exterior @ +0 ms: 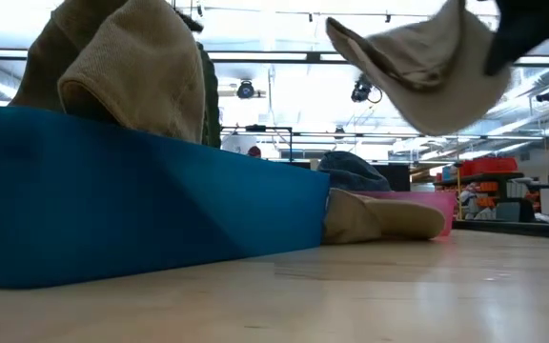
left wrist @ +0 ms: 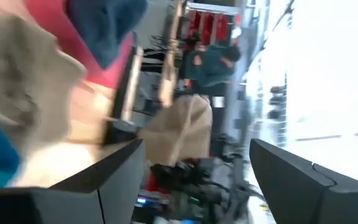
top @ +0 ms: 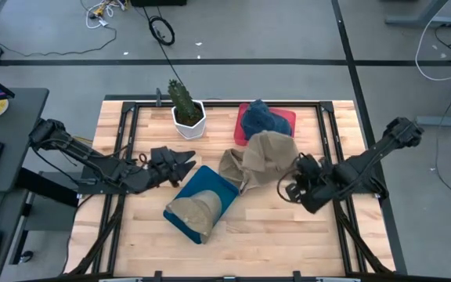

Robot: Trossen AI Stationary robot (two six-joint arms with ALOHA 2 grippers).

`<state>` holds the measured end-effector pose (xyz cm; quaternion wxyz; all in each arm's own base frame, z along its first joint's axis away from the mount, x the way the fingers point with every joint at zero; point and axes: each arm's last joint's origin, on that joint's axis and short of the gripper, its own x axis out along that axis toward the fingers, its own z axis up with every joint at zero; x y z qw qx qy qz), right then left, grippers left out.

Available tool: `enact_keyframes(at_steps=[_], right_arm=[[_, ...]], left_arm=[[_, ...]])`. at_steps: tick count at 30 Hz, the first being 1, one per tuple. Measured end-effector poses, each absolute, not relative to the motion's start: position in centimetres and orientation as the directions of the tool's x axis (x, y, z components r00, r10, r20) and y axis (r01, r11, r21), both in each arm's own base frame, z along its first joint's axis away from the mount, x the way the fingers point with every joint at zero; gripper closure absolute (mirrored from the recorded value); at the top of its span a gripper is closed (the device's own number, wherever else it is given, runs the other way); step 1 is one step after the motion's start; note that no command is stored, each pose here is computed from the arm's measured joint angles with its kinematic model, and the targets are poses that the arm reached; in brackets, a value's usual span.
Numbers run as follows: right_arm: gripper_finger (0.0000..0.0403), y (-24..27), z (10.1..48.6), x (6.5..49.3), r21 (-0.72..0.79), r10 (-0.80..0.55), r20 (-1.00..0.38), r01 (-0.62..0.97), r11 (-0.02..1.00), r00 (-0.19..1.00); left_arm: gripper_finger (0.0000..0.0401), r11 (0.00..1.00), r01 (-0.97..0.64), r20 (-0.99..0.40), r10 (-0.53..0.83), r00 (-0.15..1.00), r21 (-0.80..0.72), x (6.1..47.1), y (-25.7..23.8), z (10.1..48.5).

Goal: Pick & Place hat
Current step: Put the right brown cap into the blue bin

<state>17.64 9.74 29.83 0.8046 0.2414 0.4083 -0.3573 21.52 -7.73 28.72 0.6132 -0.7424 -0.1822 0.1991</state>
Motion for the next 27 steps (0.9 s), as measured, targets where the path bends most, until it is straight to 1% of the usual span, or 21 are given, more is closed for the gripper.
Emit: enact_keyframes(at_steps=[3,6,8,10,15,18,22,24,27], right_arm=[[0.0396,8.5,30.4,18.5,0.017,-0.439,-0.791,0.733,0.681,0.426],[0.0396,7.2,31.1,19.6,-0.087,-0.502,-0.743,0.680,0.728,0.443],[0.0396,6.4,31.7,20.3,-0.188,-0.555,-0.704,0.638,0.747,0.443],[0.0396,5.8,32.4,21.0,-0.303,-0.619,-0.649,0.597,0.743,0.442],[0.0396,4.1,34.0,23.2,-0.589,-0.752,-0.506,0.467,0.659,0.422],[0.0396,3.5,34.5,24.6,-0.707,-0.789,-0.434,0.378,0.598,0.435],[0.0396,2.9,35.1,26.2,-0.811,-0.824,-0.347,0.298,0.504,0.449],[0.0396,2.4,35.7,26.8,-0.849,-0.850,-0.292,0.291,0.442,0.438],[0.0394,1.6,36.6,27.4,-0.892,-0.899,-0.198,0.308,0.330,0.390]], left_arm=[[0.0110,-0.200,0.113,-0.009,0.522,0.853,-0.973,21.7,-7.5,29.7],[0.0110,-0.171,0.179,0.057,0.548,0.834,-0.969,21.8,-6.9,30.7],[0.0110,-0.156,0.219,0.094,0.567,0.818,-0.963,21.9,-6.3,31.2],[0.0110,-0.160,0.262,0.125,0.577,0.807,-0.952,22.1,-5.8,31.6],[0.0110,-0.169,0.335,0.169,0.609,0.775,-0.927,22.2,-4.7,32.3],[0.0110,-0.171,0.363,0.185,0.623,0.760,-0.916,22.3,-4.3,32.8],[0.0110,-0.144,0.371,0.206,0.626,0.752,-0.917,23.4,-4.3,34.4],[0.0110,-0.137,0.381,0.226,0.610,0.760,-0.914,24.2,-4.3,35.4],[0.0110,-0.130,0.378,0.239,0.579,0.780,-0.917,25.3,-4.6,36.0]])
